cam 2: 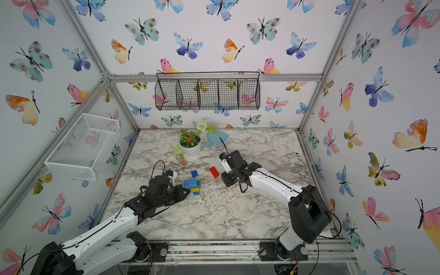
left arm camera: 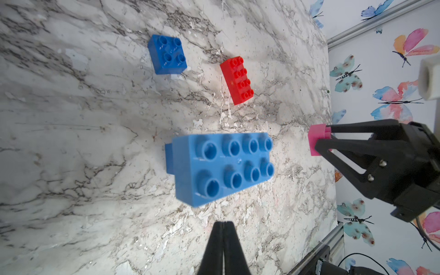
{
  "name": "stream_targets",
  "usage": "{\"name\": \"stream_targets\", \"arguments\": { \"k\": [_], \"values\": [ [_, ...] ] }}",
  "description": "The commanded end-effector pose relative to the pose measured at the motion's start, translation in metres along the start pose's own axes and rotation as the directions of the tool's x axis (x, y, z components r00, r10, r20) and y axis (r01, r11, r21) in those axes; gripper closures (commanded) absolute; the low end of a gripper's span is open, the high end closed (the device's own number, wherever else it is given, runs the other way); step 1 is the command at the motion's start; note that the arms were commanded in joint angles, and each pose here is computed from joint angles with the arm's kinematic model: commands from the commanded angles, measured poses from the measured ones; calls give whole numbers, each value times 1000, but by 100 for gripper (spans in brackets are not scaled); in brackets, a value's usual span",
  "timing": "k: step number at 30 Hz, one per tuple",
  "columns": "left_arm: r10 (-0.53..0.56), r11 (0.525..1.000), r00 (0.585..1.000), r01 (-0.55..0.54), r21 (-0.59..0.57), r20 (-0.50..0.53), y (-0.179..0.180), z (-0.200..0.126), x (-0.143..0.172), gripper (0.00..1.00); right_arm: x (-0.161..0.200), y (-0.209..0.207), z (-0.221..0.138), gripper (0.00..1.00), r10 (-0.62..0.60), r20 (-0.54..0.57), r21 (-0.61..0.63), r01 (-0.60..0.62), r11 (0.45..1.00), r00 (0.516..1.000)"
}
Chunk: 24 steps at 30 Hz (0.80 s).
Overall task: Assemble a spoon with lego
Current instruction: Assemble the lego brick with the lego brick.
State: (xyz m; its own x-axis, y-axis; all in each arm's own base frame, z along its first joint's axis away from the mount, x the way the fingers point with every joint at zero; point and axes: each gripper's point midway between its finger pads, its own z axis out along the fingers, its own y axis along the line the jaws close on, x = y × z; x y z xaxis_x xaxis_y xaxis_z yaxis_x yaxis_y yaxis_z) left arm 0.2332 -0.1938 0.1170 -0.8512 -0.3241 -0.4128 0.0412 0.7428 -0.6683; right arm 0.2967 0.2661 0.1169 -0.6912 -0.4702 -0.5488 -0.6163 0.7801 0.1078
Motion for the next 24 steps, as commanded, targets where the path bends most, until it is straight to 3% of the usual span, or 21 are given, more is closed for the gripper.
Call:
{"name": "stream_targets", "arguments": {
  "k": [1,24],
  "values": [
    [38,999,999,-38,3,-15,-2,1,-1,92,0,3,-3,93,-6,6,-18,6,1000,1000],
    [30,999,999,-30,-26,15,6,11,-16,92,-2,31,-1,93,-70,5,-99,70,993,998]
  ]
}}
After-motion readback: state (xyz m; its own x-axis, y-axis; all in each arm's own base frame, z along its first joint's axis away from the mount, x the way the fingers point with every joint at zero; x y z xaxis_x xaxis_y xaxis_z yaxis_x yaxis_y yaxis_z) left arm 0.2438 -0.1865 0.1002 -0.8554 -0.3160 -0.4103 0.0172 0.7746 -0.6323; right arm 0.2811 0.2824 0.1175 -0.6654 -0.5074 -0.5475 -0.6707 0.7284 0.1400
